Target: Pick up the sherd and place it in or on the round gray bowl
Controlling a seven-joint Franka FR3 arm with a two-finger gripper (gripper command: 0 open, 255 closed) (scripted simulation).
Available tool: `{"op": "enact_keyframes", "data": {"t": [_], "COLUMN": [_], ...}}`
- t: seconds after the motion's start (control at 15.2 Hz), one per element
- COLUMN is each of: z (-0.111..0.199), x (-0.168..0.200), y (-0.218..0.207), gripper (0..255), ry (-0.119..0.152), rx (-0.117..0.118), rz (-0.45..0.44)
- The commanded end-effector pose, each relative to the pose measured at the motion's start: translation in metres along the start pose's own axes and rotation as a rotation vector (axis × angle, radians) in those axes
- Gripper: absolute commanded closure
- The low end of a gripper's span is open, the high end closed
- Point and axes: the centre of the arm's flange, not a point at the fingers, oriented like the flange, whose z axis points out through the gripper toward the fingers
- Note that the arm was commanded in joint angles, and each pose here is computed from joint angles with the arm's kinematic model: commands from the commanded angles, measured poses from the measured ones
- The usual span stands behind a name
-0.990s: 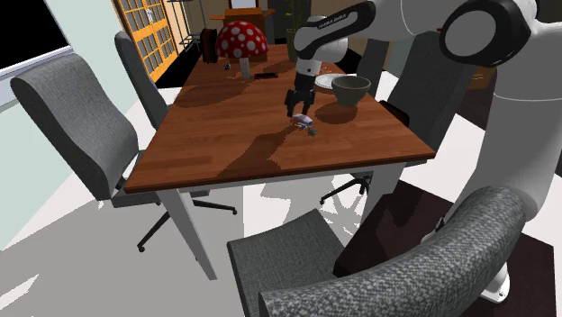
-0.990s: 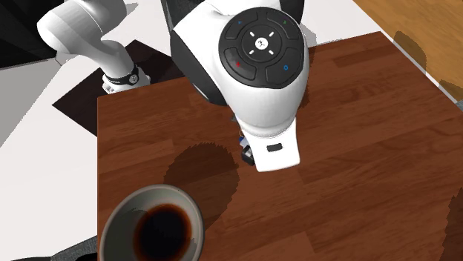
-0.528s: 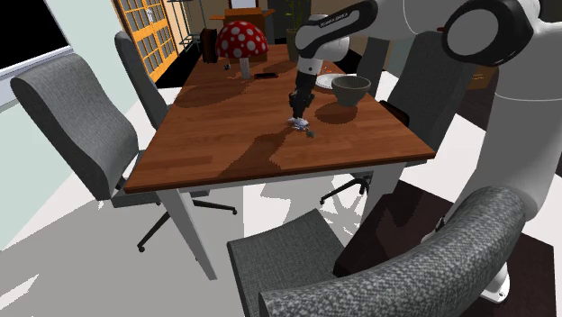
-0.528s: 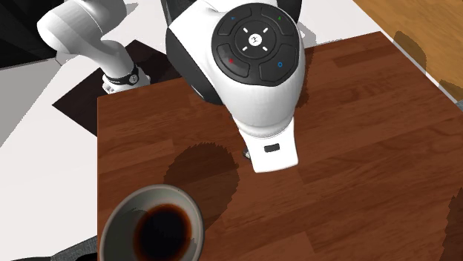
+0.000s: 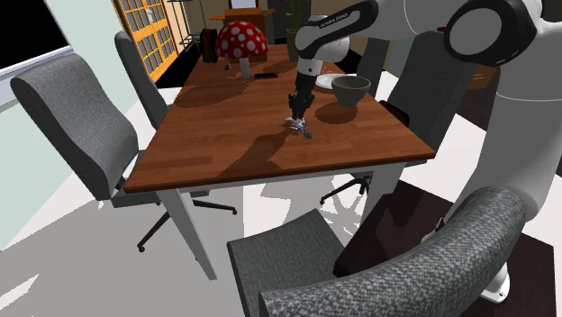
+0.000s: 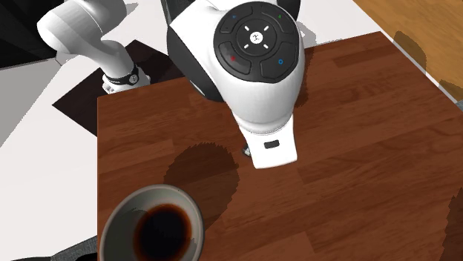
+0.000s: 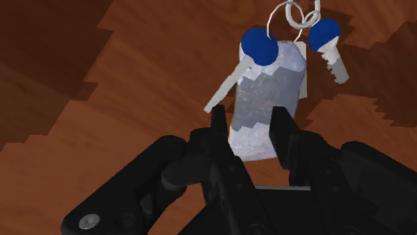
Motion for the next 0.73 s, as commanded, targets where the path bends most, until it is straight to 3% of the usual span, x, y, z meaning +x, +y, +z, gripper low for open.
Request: {"op": "enact_keyframes", "data": {"t": [0.0,0.13,0.66], "z": [-0.008,-0.021,0.019], "x": [-0.007,-0.018,-0.018], "y": [-0.008,-0.021,-0.020], "gripper": [0,0,0], "ry": [-0.008,-0.018,-0.018], "rx": [-0.010,-0.027,-0.027], "rz": [0.004,0.010,0.010]}}
